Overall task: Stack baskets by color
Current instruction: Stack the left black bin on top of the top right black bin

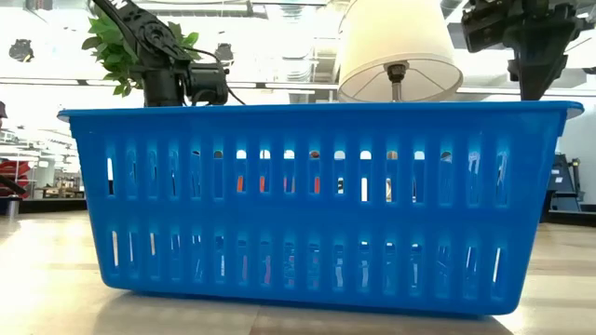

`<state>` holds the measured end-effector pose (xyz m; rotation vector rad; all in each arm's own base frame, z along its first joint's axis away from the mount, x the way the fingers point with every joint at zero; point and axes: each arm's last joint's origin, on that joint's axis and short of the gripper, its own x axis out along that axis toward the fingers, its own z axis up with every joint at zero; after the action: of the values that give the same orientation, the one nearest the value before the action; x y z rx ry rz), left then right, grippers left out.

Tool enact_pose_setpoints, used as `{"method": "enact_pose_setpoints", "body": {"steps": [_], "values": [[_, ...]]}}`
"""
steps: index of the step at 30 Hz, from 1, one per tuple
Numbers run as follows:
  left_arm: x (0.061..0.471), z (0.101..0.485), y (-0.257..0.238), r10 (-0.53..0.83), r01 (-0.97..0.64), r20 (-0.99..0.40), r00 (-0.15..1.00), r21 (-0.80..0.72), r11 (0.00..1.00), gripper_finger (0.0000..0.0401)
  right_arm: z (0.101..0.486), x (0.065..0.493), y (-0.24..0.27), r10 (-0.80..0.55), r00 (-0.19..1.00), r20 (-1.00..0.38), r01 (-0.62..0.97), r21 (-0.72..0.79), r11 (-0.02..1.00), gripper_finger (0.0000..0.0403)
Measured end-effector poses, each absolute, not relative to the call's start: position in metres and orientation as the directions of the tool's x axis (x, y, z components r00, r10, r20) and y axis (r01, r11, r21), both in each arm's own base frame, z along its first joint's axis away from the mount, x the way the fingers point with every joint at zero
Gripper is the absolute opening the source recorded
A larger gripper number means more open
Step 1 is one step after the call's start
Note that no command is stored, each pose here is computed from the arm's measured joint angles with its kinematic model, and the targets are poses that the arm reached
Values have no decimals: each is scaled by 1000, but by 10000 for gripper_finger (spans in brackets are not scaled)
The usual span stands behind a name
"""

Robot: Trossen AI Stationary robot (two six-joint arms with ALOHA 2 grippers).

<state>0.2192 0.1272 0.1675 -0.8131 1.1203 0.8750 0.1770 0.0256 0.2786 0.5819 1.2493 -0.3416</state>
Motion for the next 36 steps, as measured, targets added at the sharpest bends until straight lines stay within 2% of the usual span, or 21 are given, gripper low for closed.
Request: {"method": "enact_pose_setpoints", "body": {"steps": [5, 12, 13, 16, 20, 25, 28, 30, 33, 36], "values": [[221, 165, 127, 181, -891, -967, 180, -82, 447, 150, 279, 177, 25, 68, 294, -954, 509, 216, 833, 132], [221, 165, 126, 157, -868, -968, 195, -96, 486, 20, 278, 177, 25, 66, 292, -954, 478, 205, 854, 132], [221, 166, 126, 150, -866, -968, 202, -105, 489, 11, 278, 177, 25, 66, 293, -954, 476, 205, 855, 132], [225, 176, 119, 123, -850, -965, 231, -139, 509, 9, 280, 176, 25, 67, 301, -951, 455, 205, 866, 132], [235, 209, 101, 132, -782, -947, 293, -158, 603, 1, 282, 173, 24, 69, 315, -947, 429, 207, 879, 133], [252, 260, 71, 139, -551, -869, 475, -171, 817, 0, 290, 171, 24, 65, 412, -909, 352, 225, 909, 133], [261, 281, 51, 79, -321, -824, 562, -128, 938, 0, 300, 180, 25, 69, 551, -832, 250, 244, 937, 133], [265, 287, 38, 22, -154, -812, 583, -84, 984, 0, 307, 188, 26, 83, 647, -758, 144, 228, 963, 133], [269, 284, 22, -69, 75, -817, 572, -31, 997, 0, 316, 202, 28, 97, 753, -650, -36, 107, 994, 133], [269, 281, 12, -139, 221, -829, 542, -19, 975, 0, 320, 219, 30, 106, 818, -565, -243, -172, 955, 133]]}}
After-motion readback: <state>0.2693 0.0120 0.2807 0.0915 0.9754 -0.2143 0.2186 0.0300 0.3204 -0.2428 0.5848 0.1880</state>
